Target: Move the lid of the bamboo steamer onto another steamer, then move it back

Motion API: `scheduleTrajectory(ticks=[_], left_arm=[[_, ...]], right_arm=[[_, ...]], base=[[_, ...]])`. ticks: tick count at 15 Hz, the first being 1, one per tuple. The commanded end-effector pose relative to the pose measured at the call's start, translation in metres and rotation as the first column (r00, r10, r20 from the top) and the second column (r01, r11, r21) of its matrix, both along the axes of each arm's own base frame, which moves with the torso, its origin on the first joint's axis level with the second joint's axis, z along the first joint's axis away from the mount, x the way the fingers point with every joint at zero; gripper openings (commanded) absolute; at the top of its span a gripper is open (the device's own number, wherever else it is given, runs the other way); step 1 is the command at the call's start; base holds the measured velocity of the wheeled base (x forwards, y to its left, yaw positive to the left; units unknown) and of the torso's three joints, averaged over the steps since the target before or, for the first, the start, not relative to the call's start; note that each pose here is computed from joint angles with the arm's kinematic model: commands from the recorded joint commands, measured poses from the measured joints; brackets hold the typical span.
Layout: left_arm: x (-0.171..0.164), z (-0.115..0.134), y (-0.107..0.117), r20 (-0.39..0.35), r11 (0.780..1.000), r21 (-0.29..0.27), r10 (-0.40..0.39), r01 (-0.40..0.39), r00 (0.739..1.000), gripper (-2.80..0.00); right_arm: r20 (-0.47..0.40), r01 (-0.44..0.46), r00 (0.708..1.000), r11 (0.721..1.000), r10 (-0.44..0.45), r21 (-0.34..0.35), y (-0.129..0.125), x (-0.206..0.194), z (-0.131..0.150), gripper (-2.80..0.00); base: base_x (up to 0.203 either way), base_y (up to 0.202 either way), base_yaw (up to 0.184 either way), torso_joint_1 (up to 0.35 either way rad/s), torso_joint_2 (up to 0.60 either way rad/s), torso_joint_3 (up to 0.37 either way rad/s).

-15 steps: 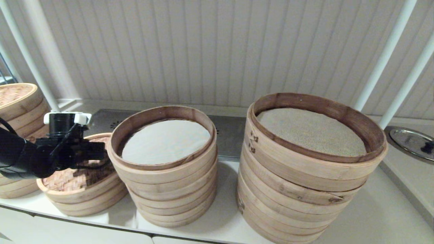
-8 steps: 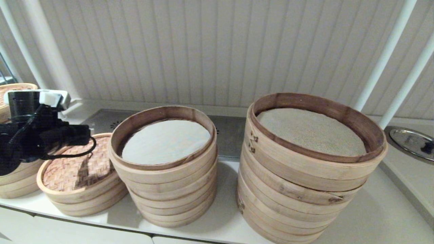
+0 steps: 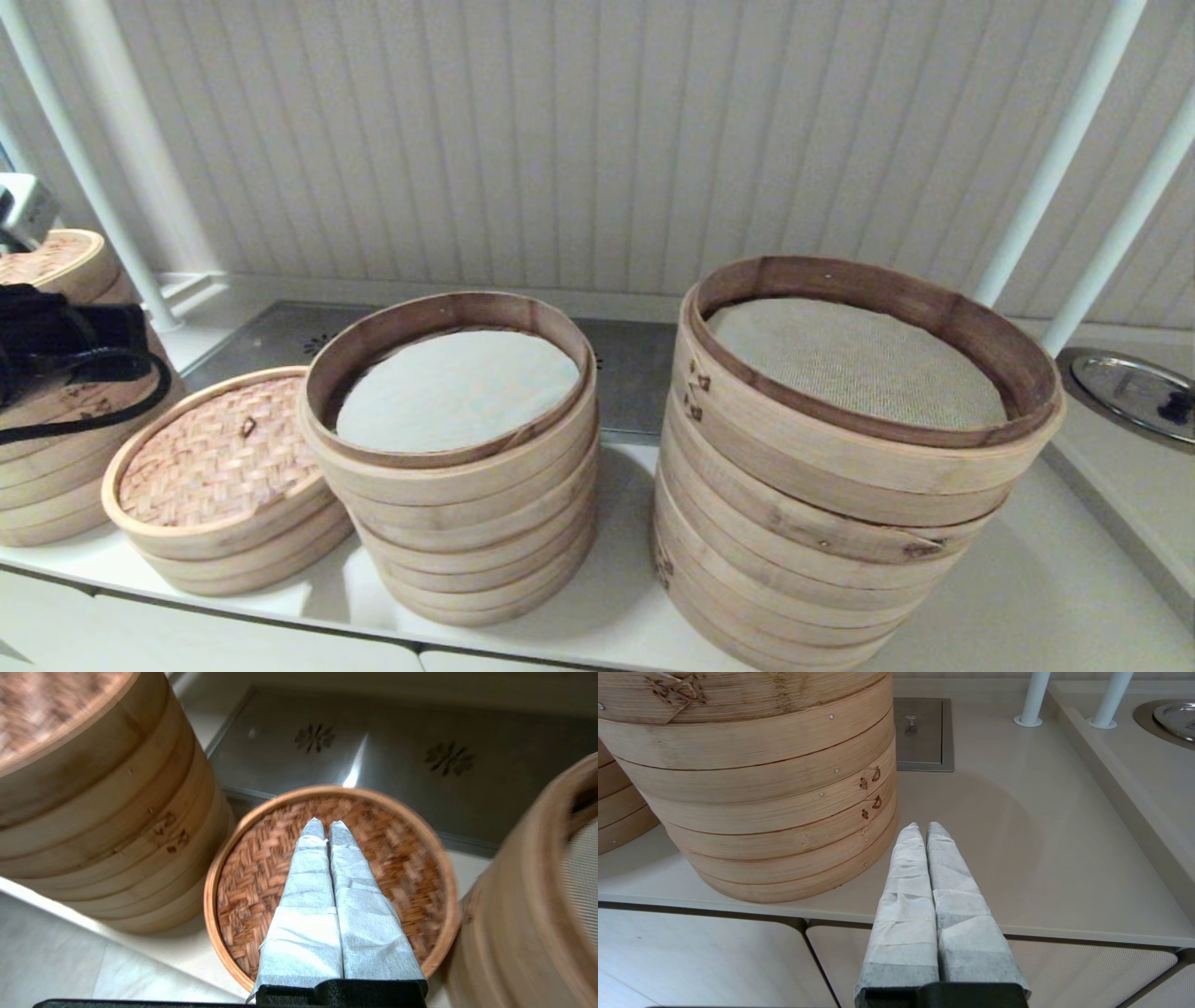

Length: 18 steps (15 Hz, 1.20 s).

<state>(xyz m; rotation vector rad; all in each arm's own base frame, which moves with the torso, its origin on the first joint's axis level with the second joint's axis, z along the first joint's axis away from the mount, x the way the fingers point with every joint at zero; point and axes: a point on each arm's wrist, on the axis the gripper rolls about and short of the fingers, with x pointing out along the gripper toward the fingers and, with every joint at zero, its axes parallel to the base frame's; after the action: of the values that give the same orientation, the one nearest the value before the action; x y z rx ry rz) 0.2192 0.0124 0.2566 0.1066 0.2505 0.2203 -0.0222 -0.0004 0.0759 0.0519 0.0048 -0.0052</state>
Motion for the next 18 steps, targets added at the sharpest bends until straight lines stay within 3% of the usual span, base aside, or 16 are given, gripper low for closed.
scheduleTrajectory(ticks=[1,5,11,15,18], left_arm=[[-0.032,0.016,-0.002,0.085,1.000,-0.001,-0.022,0.022,0.996,-2.80],[-0.103,0.006,-0.007,0.138,0.991,-0.031,-0.123,0.129,0.983,-2.80],[-0.209,-0.058,-0.013,0.189,0.976,-0.042,-0.203,0.214,0.961,-2.80],[-0.234,-0.126,-0.014,0.145,0.969,-0.060,-0.230,0.240,0.962,-2.80],[-0.241,-0.142,-0.014,0.169,0.962,-0.053,-0.257,0.269,0.952,-2.80]], right_arm=[[-0.001,-0.001,1.000,1.000,0.001,0.000,0.000,0.000,0.000,-2.80],[-0.001,-0.001,1.000,1.000,0.001,0.000,0.000,0.000,0.000,-2.80],[-0.002,-0.001,1.000,1.000,0.001,0.000,0.000,0.000,0.000,-2.80],[-0.001,-0.001,1.000,1.000,0.001,0.000,0.000,0.000,0.000,-2.80],[-0.001,-0.001,1.000,1.000,0.001,0.000,0.000,0.000,0.000,-2.80]], base=[[0.000,0.000,0.000,0.000,0.00,0.000],[0.000,0.000,0.000,0.000,0.00,0.000],[0.000,0.000,0.000,0.000,0.00,0.000],[0.000,0.000,0.000,0.000,0.00,0.000],[0.000,0.000,0.000,0.000,0.00,0.000]])
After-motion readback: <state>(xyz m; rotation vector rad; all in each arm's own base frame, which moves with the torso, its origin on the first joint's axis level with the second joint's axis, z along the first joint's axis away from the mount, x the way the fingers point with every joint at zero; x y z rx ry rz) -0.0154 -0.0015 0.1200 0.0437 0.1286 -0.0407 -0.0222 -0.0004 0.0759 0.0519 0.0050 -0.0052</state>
